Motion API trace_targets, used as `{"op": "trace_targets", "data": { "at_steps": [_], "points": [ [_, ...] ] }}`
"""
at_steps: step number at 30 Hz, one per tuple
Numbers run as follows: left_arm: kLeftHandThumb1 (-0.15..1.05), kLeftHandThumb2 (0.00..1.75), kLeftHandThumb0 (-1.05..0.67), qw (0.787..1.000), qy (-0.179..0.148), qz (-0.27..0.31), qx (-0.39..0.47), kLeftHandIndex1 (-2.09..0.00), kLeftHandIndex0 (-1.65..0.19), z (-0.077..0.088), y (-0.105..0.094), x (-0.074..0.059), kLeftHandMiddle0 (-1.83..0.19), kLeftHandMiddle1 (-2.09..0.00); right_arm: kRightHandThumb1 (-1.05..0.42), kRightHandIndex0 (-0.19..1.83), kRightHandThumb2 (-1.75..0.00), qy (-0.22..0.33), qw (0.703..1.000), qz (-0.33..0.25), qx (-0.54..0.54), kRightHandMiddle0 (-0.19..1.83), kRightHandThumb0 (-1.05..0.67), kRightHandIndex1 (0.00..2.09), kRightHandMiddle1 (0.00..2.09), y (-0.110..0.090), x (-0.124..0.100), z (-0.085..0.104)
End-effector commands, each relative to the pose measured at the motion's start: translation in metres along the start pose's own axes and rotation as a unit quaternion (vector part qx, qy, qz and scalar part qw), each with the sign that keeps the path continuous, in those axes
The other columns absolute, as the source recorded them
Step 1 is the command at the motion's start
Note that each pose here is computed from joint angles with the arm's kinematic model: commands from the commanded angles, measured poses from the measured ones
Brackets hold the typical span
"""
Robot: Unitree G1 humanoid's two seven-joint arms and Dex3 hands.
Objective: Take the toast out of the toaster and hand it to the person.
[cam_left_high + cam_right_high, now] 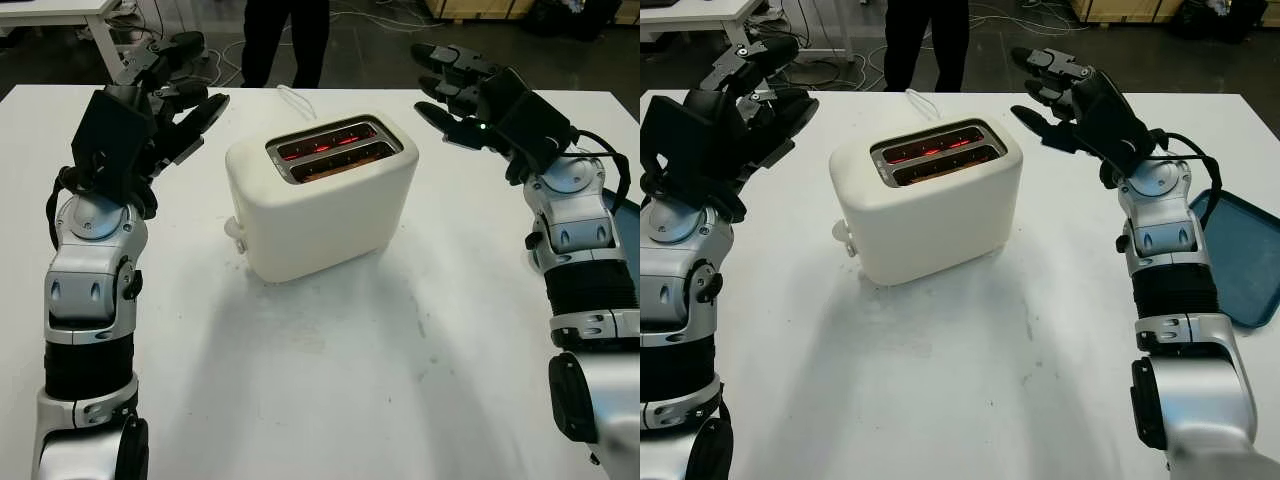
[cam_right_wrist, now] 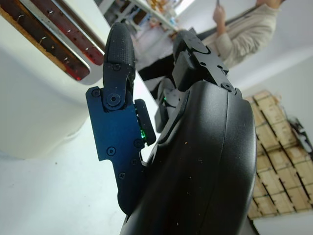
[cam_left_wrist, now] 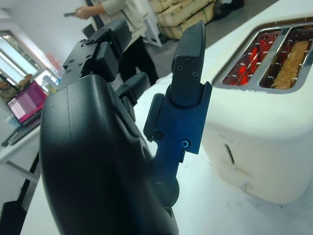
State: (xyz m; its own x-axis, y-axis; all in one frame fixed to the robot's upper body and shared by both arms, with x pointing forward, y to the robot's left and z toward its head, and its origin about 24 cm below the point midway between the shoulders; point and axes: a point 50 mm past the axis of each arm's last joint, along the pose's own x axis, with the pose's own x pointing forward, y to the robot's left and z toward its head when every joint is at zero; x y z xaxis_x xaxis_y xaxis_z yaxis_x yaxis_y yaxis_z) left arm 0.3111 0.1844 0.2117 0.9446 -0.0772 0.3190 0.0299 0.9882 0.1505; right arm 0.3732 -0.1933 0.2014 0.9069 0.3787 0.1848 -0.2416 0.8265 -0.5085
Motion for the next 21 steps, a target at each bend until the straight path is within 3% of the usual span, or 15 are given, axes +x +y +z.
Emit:
{"op": "trace_targets", "data": {
  "at_steps": [1, 21],
  "points": [
    [0.91, 0.09, -0.53, 1.0, -0.01, -0.001, 0.003, -0.6, -0.16, 0.0044, 0.0025, 0.0024, 0.0, -1.05, -0.92, 0.3, -0.4, 0.001, 1.0, -0.001, 0.004, 0.32, -0.58, 0.0, 0.0, -0.0024, -0.0011, 0.0006],
    [0.91, 0.06, -0.57, 1.0, -0.006, 0.007, 0.008, -0.65, -0.16, 0.003, 0.0047, 0.0023, 0.0, -1.04, -0.92, 0.33, -0.4, -0.001, 1.0, 0.002, 0.009, 0.34, -0.61, 0.02, 0.01, 0.0017, 0.0012, -0.0017]
  ]
}}
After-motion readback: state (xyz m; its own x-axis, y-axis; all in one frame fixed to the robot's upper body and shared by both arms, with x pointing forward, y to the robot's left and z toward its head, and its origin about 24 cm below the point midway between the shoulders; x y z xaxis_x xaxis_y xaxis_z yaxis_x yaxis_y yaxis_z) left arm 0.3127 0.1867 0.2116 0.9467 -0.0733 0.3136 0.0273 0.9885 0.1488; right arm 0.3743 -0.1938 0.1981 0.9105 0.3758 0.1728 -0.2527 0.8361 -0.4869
